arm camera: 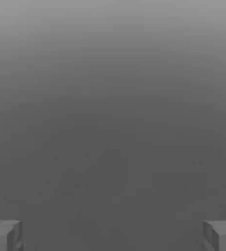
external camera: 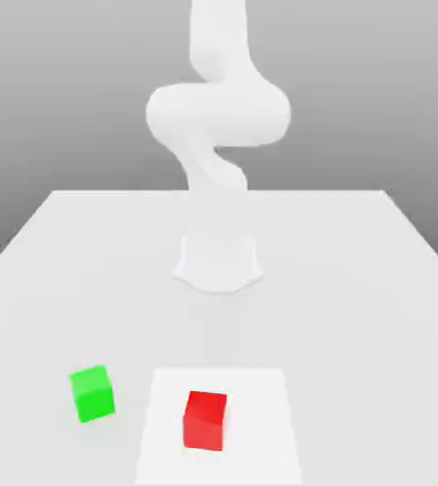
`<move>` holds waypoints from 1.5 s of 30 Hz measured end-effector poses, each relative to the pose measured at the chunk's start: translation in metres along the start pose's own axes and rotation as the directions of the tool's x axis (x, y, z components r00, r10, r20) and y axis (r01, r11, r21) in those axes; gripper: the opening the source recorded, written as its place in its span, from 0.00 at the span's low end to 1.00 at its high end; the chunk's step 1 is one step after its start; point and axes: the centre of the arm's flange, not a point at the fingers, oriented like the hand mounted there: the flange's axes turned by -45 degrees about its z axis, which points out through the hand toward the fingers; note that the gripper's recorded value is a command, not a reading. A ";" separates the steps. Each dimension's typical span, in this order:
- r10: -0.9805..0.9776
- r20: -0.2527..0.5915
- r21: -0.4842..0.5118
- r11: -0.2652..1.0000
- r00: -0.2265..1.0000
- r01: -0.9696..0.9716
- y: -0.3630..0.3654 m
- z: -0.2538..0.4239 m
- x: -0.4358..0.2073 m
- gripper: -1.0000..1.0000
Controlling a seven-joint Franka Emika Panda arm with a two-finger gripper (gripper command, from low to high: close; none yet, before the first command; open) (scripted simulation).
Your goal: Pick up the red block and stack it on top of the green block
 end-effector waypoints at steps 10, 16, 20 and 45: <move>0.053 0.320 -0.030 0.998 0.946 -0.046 0.009 0.210 -0.075 0.50; 0.087 0.494 -0.058 0.996 0.865 -0.068 0.015 0.305 -0.159 0.50; 0.112 0.599 -0.081 0.994 0.793 -0.079 0.020 0.352 -0.226 0.50; 0.292 0.627 -0.199 0.956 0.723 -0.214 0.063 0.361 -0.265 0.00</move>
